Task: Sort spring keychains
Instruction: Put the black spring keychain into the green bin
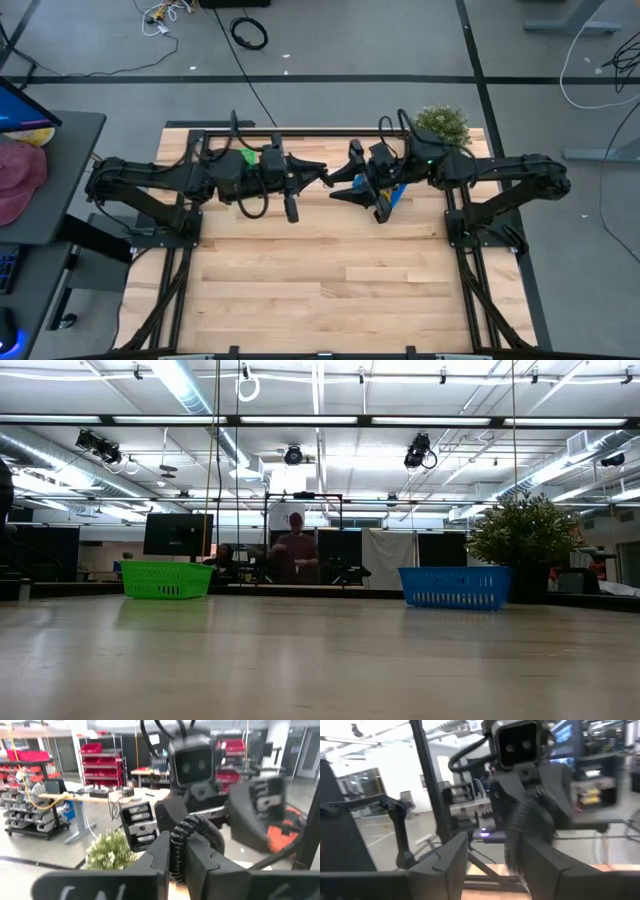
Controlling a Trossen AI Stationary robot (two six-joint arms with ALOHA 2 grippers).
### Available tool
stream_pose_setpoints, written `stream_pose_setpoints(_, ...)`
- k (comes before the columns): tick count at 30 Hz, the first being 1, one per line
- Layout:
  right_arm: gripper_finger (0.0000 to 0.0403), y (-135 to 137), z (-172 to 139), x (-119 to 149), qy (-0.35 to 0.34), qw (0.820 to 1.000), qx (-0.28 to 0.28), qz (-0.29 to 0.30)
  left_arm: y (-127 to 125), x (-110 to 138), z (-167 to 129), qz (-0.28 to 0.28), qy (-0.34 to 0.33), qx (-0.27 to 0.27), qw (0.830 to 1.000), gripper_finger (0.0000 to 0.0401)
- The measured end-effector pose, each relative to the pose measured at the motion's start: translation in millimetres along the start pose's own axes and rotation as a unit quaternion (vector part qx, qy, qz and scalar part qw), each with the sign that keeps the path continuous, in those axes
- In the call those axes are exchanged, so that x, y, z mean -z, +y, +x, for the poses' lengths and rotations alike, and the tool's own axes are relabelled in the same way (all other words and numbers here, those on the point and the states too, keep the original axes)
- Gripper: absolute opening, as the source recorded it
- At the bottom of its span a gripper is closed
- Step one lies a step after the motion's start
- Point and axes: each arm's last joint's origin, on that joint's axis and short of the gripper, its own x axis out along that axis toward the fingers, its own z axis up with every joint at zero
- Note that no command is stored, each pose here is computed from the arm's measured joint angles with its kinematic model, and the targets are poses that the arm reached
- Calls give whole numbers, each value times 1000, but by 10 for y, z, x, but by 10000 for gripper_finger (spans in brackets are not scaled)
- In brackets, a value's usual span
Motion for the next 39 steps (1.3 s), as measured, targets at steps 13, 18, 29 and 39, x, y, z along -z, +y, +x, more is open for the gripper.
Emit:
stream_pose_setpoints(13,178,158,-630,-255,48,994,101,-20,145,-97,-413,15,67,-47,997,31)
stream_pose_setpoints(18,178,201,-769,-317,43,990,130,-29,203,-136,-598,17,82,-109,990,42)
stream_pose_setpoints(29,178,162,-732,-295,44,985,164,-39,508,-48,-797,-15,0,-546,838,37)
stream_pose_setpoints(39,178,136,-679,-257,51,985,164,-33,1313,17,-649,-66,50,-563,822,32)
